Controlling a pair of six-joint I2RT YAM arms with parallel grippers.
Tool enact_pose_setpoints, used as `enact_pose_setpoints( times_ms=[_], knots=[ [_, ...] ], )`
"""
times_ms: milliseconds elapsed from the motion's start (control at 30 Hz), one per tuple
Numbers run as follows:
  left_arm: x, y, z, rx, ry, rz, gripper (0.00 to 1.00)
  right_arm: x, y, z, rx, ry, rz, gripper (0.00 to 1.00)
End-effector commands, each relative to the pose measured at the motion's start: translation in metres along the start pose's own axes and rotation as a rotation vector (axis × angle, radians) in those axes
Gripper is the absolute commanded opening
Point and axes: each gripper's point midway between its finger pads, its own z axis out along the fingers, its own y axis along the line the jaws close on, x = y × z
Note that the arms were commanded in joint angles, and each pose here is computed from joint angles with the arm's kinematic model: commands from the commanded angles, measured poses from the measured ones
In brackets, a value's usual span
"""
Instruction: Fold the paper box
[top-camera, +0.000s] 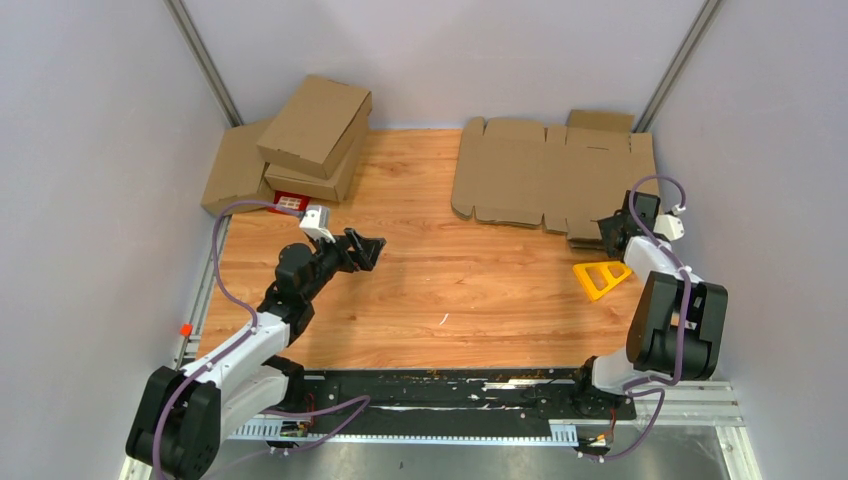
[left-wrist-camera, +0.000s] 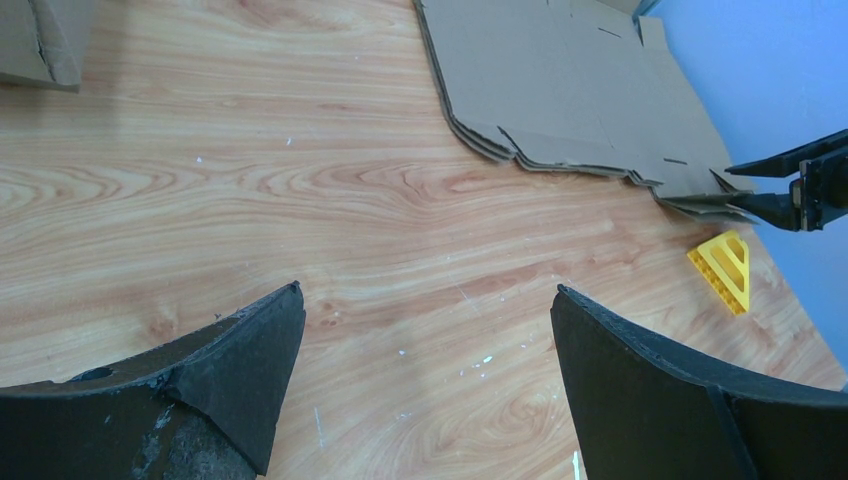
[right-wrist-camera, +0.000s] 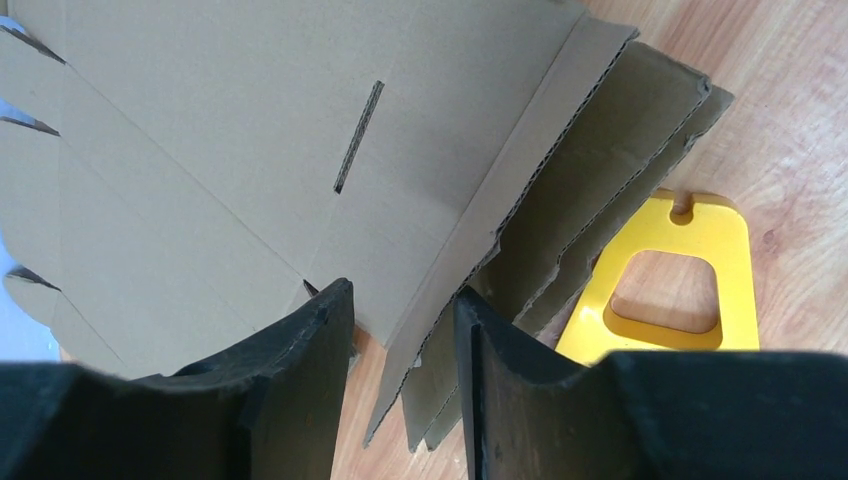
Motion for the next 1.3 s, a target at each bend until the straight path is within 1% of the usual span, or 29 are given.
enact_pose_setpoints(
  times_ms=[0, 33, 100, 133, 300, 367, 433, 533, 567, 700, 800, 900, 1000, 1067, 1133, 1267],
  knots=[
    [-0.022, -0.014, 0.004, 0.041, -0.054, 0.007, 1.0, -0.01, 0.009, 0.004, -0.027, -0.037, 0.046, 0.37],
    [-0.023, -0.014, 0.004, 0.039, -0.056, 0.008, 1.0, -0.01, 0.009, 0.004, -0.028, -0.037, 0.045, 0.3],
    [-0.022, -0.014, 0.003, 0.039, -0.056, 0.008, 1.0, -0.011, 0.009, 0.002, -0.027, -0.039, 0.036, 0.03],
    [-0.022, -0.014, 0.003, 0.04, -0.055, 0.008, 1.0, -0.012, 0.008, -0.001, -0.02, -0.042, 0.033, 0.0],
    [-0.022, -0.011, 0.004, 0.027, -0.059, 0.005, 1.0, -0.033, 0.019, -0.029, -0.065, -0.108, 0.04, 0.0],
    [-0.022, -0.01, 0.003, 0.019, -0.059, 0.002, 1.0, -0.041, 0.03, -0.044, -0.119, -0.127, 0.034, 0.0],
    [-0.024, -0.002, 0.002, -0.031, -0.07, -0.016, 1.0, -0.043, 0.045, -0.061, -0.197, -0.115, 0.018, 0.0],
    [-0.021, 0.037, -0.009, -0.263, -0.103, -0.123, 1.0, -0.034, 0.073, -0.085, -0.359, -0.055, -0.036, 0.0],
    [-0.019, 0.045, -0.014, -0.307, -0.115, -0.148, 1.0, -0.029, 0.082, -0.094, -0.407, -0.037, -0.061, 0.0],
    [-0.027, 0.031, -0.016, -0.216, -0.16, -0.118, 1.0, 0.006, 0.105, -0.129, -0.548, 0.092, -0.176, 0.0],
    [-0.027, 0.026, -0.014, -0.188, -0.156, -0.115, 1.0, 0.038, 0.111, -0.152, -0.661, 0.202, -0.226, 0.0],
    [-0.023, 0.024, -0.01, -0.177, -0.131, -0.115, 0.99, 0.075, 0.107, -0.172, -0.733, 0.305, -0.276, 0.0],
    [-0.02, 0.028, -0.008, -0.198, -0.117, -0.124, 1.0, 0.116, 0.09, -0.193, -0.753, 0.399, -0.351, 0.0],
    [-0.019, 0.032, -0.008, -0.22, -0.112, -0.123, 1.0, 0.138, 0.07, -0.199, -0.729, 0.441, -0.387, 0.0],
    [-0.017, 0.036, -0.009, -0.246, -0.101, -0.124, 1.0, 0.152, 0.044, -0.199, -0.666, 0.458, -0.401, 0.0],
    [-0.015, 0.036, -0.011, -0.267, -0.056, -0.113, 1.0, 0.177, 0.007, -0.205, -0.649, 0.51, -0.438, 0.0]
  ],
)
